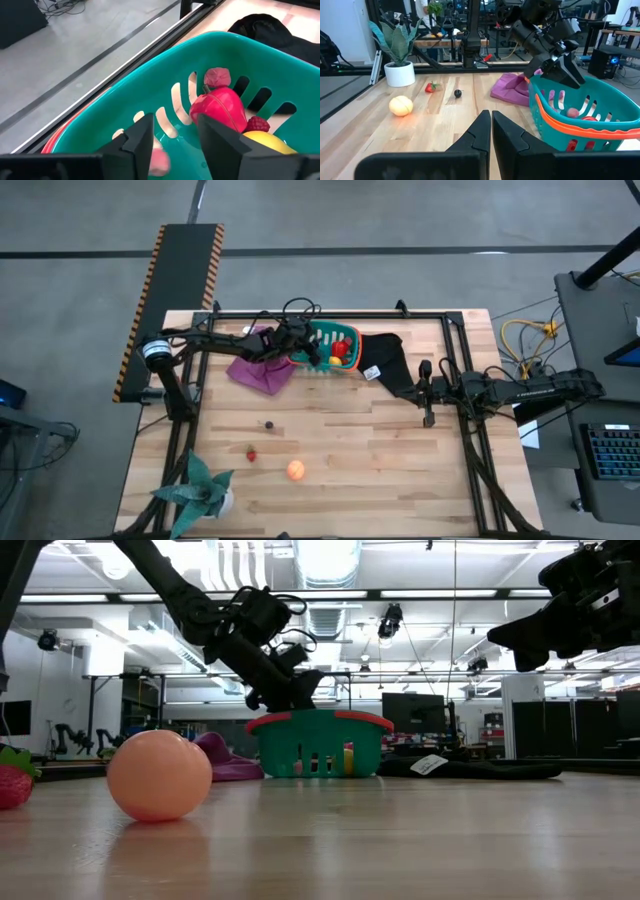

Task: Pick and placing Produce into tupperware
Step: Put the pink peach into the blue bin, then put the black cherry into the blue bin

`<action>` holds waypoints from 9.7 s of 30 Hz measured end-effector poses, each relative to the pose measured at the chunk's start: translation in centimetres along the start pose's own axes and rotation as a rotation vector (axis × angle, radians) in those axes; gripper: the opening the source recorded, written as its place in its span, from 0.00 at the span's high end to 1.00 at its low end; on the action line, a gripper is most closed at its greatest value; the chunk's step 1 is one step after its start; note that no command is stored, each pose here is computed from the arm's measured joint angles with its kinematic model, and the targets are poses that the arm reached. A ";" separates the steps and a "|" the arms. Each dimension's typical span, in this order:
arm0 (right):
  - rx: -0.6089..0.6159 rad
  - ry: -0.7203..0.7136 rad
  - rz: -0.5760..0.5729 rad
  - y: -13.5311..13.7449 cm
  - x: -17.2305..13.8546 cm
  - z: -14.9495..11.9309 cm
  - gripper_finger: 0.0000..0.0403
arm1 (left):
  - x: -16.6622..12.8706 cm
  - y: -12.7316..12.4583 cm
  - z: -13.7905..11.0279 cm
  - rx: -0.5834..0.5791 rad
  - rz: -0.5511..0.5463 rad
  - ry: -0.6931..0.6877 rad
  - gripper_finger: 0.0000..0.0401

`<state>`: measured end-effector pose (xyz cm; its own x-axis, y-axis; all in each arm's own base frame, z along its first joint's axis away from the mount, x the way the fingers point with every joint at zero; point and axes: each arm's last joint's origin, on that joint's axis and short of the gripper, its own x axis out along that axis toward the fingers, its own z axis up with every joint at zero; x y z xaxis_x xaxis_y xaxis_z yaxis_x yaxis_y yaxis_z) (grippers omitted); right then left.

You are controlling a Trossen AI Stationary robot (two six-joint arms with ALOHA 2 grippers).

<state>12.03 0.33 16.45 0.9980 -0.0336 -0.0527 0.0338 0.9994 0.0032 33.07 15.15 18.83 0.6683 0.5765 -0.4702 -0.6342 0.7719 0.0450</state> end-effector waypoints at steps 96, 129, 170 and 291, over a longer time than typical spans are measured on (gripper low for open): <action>0.026 0.008 0.000 0.0 0.0 -0.1 0.98 | -16.4 -10.4 -13.0 0.609 -0.358 0.636 0.60; 0.026 0.008 0.000 0.0 0.0 -0.1 0.98 | -16.4 -10.3 -13.1 0.618 -0.363 0.640 0.66; 0.026 0.008 0.000 0.0 0.0 -0.1 0.98 | -15.0 -15.1 -4.9 0.653 -0.581 -0.088 0.80; 0.034 0.033 -0.036 -0.1 0.0 -0.3 0.98 | -1.4 -2.6 5.4 0.652 -0.120 0.270 0.80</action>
<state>12.00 0.23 16.12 0.9939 -0.0688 -0.0862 0.0720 0.9968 0.0346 35.87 13.75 24.15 0.5460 0.4562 -0.7027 -0.1448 0.8775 0.4572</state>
